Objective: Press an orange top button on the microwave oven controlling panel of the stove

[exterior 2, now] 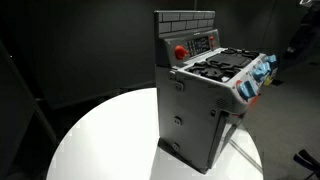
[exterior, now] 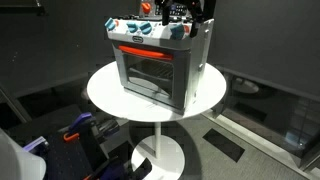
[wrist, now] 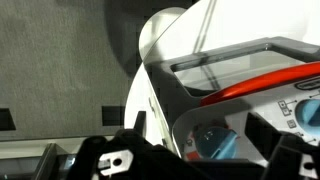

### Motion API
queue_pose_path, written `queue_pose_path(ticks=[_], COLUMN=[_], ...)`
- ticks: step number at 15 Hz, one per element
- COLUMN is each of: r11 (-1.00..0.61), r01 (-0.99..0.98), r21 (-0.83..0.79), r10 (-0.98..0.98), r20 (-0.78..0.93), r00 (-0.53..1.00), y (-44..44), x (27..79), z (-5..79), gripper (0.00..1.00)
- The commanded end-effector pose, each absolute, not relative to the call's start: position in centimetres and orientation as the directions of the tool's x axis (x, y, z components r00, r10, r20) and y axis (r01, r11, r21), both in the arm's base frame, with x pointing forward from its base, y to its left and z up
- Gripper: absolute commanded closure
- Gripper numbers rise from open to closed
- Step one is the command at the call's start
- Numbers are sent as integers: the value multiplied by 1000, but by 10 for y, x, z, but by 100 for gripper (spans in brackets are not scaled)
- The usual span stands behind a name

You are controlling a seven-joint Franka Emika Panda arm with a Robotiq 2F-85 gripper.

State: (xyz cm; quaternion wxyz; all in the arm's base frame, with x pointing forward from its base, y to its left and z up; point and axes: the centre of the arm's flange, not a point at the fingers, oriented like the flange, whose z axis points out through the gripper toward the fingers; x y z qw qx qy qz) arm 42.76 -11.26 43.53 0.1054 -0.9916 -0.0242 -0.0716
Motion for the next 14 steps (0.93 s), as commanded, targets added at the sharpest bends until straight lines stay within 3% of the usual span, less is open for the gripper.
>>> queue_pose_path(ticks=[1, 14], r11=[-977, -989], r01=[63, 106], r21=[-205, -102], r10=[33, 69], r20=[148, 309], r00=[988, 949], y=[-113, -79], x=[428, 485], z=[436, 483], gripper=[0, 0])
